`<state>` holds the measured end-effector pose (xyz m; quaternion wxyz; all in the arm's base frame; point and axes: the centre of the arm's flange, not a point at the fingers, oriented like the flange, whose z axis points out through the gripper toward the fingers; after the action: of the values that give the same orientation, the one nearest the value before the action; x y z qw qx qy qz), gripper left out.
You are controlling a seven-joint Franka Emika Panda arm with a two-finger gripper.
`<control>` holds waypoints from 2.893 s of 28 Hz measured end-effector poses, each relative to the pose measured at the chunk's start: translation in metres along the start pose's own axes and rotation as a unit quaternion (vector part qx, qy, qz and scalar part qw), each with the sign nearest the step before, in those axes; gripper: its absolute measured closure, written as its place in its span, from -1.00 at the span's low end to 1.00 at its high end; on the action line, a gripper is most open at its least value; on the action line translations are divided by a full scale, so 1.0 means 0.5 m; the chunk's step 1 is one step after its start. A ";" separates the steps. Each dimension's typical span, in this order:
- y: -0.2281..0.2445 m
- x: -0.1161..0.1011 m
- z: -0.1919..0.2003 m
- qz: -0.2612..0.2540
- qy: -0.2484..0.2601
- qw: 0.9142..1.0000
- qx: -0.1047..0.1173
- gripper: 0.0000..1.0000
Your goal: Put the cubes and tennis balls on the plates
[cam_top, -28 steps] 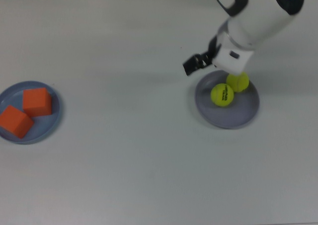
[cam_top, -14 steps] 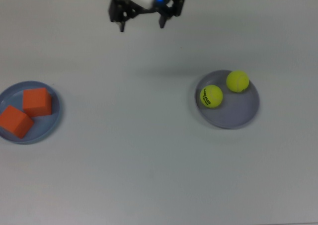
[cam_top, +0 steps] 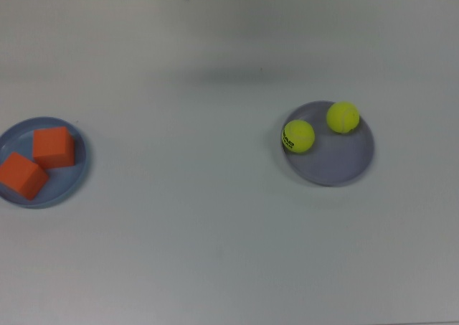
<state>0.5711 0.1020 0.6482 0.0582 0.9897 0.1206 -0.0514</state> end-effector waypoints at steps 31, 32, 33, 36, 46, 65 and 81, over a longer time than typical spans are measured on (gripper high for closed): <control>0.110 -0.042 0.003 0.074 -0.025 0.997 0.003 -1.00; 0.110 -0.042 0.003 0.075 -0.025 0.997 0.004 -1.00; 0.109 -0.042 0.003 0.076 -0.025 0.997 0.006 -1.00; 0.109 -0.042 0.004 0.080 -0.025 0.996 0.009 -1.00; 0.109 -0.041 0.006 0.082 -0.026 0.996 0.009 -1.00; 0.109 -0.042 0.005 0.082 -0.026 0.996 0.009 -1.00; 0.109 -0.042 0.004 0.082 -0.026 0.996 0.009 -1.00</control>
<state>0.5638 0.0441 0.6542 0.0567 0.9951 0.0368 -0.0728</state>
